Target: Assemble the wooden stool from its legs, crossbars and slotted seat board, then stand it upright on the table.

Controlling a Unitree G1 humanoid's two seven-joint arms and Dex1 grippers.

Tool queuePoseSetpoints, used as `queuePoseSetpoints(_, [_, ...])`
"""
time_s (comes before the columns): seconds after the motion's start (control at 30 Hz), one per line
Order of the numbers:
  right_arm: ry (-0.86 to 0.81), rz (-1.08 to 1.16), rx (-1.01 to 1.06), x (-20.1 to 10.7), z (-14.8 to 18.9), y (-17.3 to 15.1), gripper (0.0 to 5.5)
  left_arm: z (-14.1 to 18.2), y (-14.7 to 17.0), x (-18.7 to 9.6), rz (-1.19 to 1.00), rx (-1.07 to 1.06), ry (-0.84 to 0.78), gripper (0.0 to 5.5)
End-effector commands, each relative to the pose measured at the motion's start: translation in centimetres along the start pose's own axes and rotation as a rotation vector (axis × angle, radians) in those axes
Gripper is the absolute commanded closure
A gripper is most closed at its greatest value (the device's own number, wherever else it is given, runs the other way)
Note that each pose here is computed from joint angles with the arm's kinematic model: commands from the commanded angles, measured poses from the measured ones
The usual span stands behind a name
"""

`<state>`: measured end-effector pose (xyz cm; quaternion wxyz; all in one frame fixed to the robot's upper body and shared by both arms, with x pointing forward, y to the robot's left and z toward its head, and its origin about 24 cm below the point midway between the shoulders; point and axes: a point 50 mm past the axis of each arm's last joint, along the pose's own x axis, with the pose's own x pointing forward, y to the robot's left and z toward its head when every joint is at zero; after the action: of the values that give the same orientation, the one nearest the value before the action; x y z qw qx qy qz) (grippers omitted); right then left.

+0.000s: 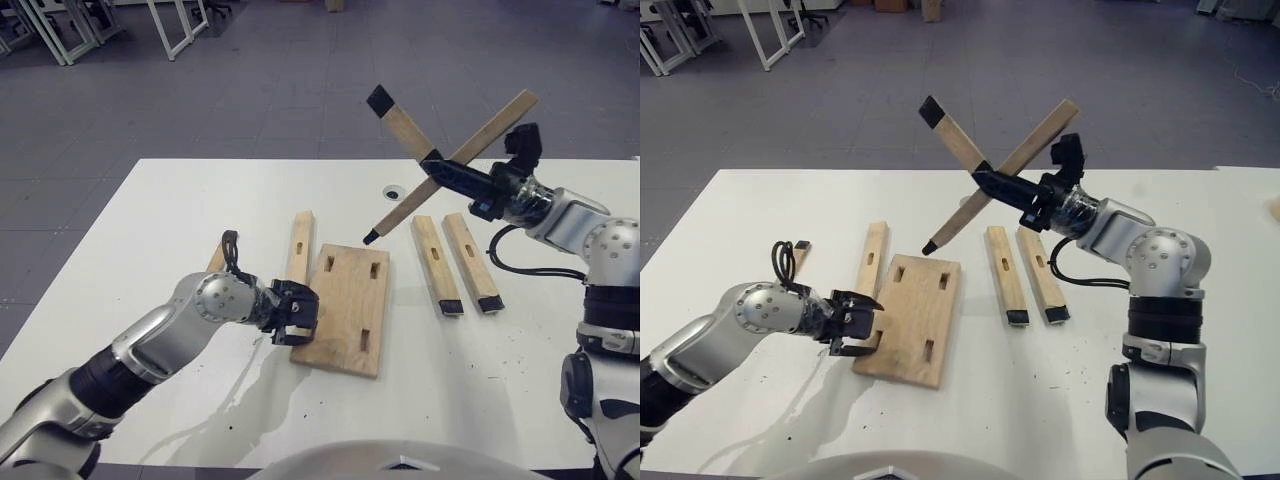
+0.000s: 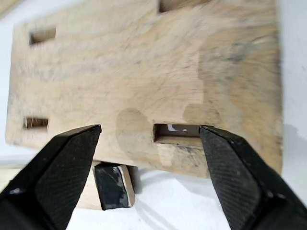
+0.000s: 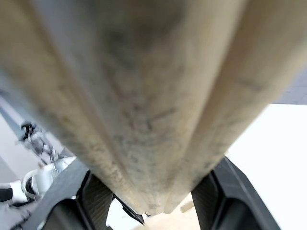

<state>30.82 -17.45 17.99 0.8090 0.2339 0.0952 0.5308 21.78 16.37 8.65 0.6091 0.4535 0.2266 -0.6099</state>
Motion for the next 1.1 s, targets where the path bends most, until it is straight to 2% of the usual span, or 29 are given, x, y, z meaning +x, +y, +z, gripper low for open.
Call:
queuePoseSetpoints(0.03, [0.125,0.001,-0.159,0.1,-2.3,-1.0,3.48,-4.3,-1.9,0.4,-0.105,-0.076,0.132,1.7])
queuePoseSetpoints(0.13, [0.179,-0.028,-0.178,-0.4,-3.6,-1.9,3.48,-4.4,-1.2,0.6,-0.053,-0.082,0.114,1.7])
queuePoseSetpoints(0.23, [0.211,-0.057,-0.164,-1.5,-4.9,-1.4,3.48,-3.7,-1.2,1.0,-0.015,-0.107,0.078,1.7])
queuePoseSetpoints(0.4, [0.052,-0.104,-0.185,-2.0,-3.1,1.6,3.48,-3.3,-2.2,1.4,0.062,-0.205,0.066,1.7])
queuePoseSetpoints(0.53, [0.002,-0.135,-0.187,-2.9,-2.9,4.2,3.48,-3.3,-4.0,2.0,0.147,-0.345,0.099,1.7])
queuePoseSetpoints(0.63, [0.031,-0.163,-0.172,-4.0,-3.7,5.4,3.48,-3.2,-4.9,2.1,0.19,-0.415,0.12,1.7])
queuePoseSetpoints(0.83, [0.084,-0.227,-0.15,-5.7,-4.4,5.3,3.48,-3.7,-5.5,1.7,0.271,-0.531,0.169,1.7])
queuePoseSetpoints(1.1, [0.139,-0.212,-0.105,-4.1,-7.8,4.2,3.48,-3.1,-5.3,2.3,0.293,-0.563,0.16,1.7])
